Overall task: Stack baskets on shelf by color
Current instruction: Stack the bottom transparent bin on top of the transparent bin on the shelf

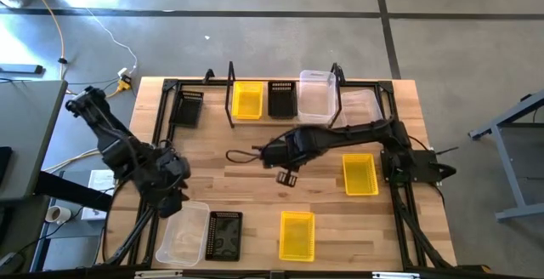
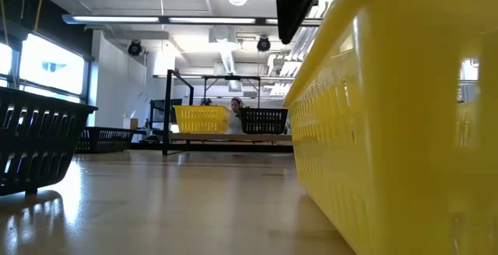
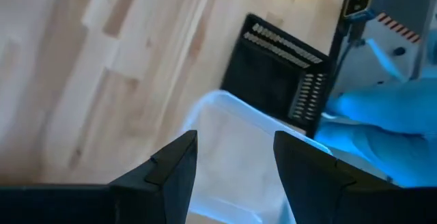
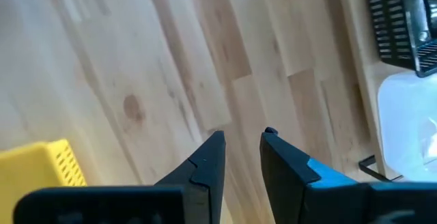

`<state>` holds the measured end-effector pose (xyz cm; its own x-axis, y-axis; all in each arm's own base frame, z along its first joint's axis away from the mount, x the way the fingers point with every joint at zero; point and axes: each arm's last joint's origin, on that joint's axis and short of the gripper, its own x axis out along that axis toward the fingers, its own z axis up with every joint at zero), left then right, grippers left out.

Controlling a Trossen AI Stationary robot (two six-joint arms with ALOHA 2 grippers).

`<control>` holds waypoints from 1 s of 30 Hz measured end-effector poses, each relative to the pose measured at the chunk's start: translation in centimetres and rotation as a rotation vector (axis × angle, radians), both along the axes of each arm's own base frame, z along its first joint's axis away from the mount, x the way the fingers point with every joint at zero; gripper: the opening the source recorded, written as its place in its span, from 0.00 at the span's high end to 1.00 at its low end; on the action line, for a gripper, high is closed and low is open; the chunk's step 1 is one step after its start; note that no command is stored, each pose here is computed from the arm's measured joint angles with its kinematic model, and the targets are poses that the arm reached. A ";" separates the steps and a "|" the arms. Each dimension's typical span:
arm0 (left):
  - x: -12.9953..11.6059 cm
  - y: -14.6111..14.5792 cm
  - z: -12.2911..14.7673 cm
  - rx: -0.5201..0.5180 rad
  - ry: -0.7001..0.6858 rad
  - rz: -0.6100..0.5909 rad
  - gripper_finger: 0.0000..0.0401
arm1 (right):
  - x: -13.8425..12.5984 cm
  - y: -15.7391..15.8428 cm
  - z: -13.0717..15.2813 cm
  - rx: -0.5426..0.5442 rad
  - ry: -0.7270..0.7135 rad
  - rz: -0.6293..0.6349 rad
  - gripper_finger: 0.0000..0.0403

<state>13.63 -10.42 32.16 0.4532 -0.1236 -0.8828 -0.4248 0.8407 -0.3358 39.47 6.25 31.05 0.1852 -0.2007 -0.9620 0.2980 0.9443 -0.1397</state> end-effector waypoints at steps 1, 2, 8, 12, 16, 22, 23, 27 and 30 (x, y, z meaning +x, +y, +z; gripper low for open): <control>-0.1 -0.3 -0.1 -0.016 0.008 0.018 0.54 | -0.1 0.3 0.0 -0.001 0.006 0.017 0.80; -0.2 -0.6 -0.1 -0.031 0.017 0.039 0.54 | -0.2 0.7 0.0 0.001 0.010 0.039 0.80; -0.5 -2.3 -0.9 -0.125 0.095 0.239 0.54 | -0.5 2.3 -0.1 0.066 0.031 0.128 0.80; -0.4 -3.2 -2.0 -0.127 0.179 0.422 0.54 | -0.8 3.5 -0.1 0.064 0.037 0.183 0.80; -0.3 -4.2 -3.4 -0.078 0.274 0.561 0.54 | -1.0 4.5 -0.1 0.060 0.041 0.233 0.80; -0.3 -6.4 -5.5 -0.016 0.388 0.687 0.54 | -1.3 5.6 -0.1 0.056 0.045 0.279 0.80; -0.3 -6.7 -5.9 -0.007 0.402 0.705 0.54 | -1.4 5.7 -0.1 0.056 0.045 0.283 0.80; -0.4 -8.0 -7.1 0.031 0.440 0.766 0.54 | -1.5 6.2 -0.1 0.054 0.046 0.300 0.80; -0.4 -8.6 -7.9 0.057 0.477 0.787 0.54 | -1.6 6.4 -0.1 0.053 0.046 0.305 0.80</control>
<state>13.27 -19.01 24.24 -0.0258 0.1157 -0.9929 -0.9640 0.2602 0.0554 37.87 12.63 31.00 0.1853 -0.0918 -0.9784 -0.0057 0.9955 -0.0945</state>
